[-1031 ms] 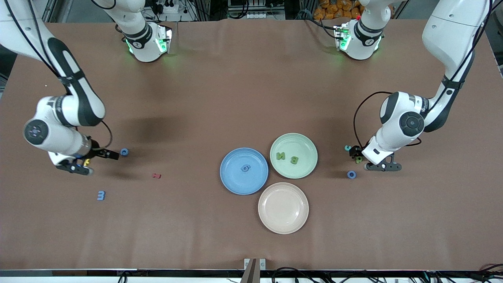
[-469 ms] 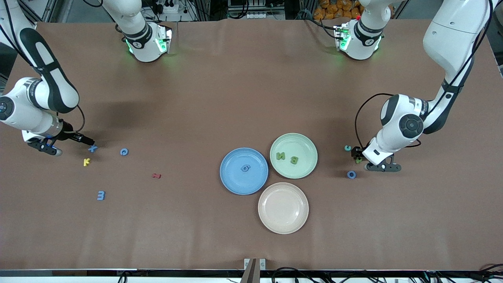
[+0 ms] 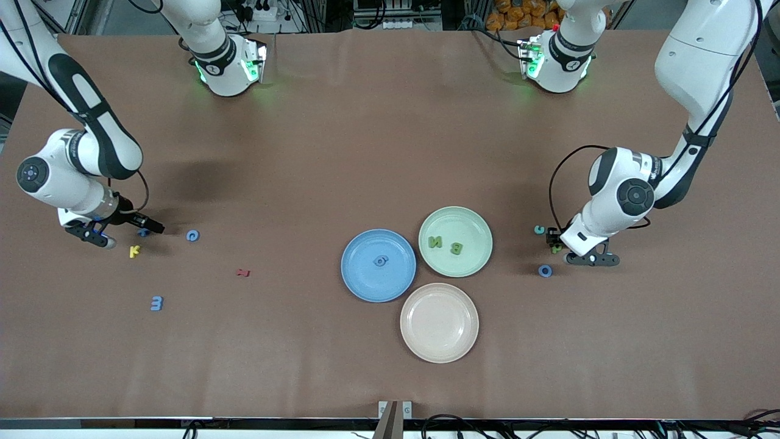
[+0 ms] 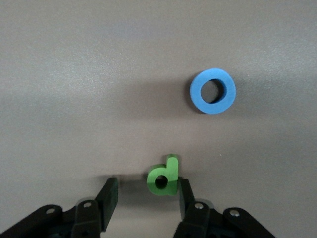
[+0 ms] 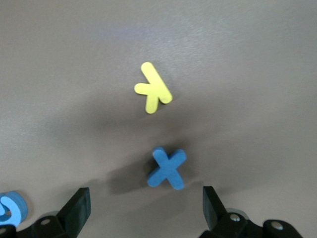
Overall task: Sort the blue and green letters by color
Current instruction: 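Grasp the green p with the left gripper while the right gripper grasps the blue x, then place the p on the green plate while the right gripper lifts the x, then drop the x on the blue plate while the left gripper reaches the green u, then grasp the green u with the left gripper while the right gripper grasps the blue c, then place the u on the green plate while the right gripper carries the c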
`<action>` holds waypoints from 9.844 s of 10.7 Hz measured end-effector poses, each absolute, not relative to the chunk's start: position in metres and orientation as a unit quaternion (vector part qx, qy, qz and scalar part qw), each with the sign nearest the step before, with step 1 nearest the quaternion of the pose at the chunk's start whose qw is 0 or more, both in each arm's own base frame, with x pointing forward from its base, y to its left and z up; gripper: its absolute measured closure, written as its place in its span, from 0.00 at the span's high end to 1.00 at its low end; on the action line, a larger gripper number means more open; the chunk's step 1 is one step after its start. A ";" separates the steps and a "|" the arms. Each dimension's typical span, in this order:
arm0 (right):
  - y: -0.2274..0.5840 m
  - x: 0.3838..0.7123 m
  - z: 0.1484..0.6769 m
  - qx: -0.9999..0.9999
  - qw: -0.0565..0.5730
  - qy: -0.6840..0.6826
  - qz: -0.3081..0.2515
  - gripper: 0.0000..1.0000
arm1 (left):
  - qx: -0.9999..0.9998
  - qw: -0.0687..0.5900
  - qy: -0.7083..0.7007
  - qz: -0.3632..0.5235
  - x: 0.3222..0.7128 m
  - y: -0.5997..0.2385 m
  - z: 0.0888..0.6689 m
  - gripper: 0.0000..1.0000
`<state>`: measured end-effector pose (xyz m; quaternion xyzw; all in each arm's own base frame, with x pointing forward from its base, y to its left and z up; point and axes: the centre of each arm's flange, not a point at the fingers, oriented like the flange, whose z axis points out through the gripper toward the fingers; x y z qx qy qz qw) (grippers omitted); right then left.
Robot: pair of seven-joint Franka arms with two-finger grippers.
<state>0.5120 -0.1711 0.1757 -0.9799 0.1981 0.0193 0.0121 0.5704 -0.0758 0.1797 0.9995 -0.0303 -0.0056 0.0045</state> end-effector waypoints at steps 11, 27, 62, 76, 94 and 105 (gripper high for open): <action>-0.179 0.517 0.163 -0.983 0.009 0.181 0.023 1.00 | 0.998 0.008 -0.046 0.036 0.602 -0.102 0.234 0.27; -0.097 0.596 0.231 -0.984 -0.030 0.164 0.068 0.31 | 0.999 -0.025 0.032 -0.030 0.614 -0.153 0.284 1.00; 0.084 0.553 0.238 -0.998 0.030 0.009 0.054 1.00 | 0.976 -0.018 -0.219 -0.012 0.528 0.015 0.179 0.56; -0.028 0.524 0.176 -0.988 -0.028 -0.150 -0.032 1.00 | 0.996 -0.007 -0.068 0.051 0.597 -0.158 0.299 0.27; 0.073 0.570 0.220 -0.999 -0.008 -0.016 0.027 0.36 | 0.996 -0.007 0.052 0.077 0.644 -0.305 0.360 1.00; 0.342 0.611 0.261 -0.953 0.144 0.253 0.084 0.36 | 0.994 -0.017 0.086 0.058 0.643 -0.139 0.515 1.00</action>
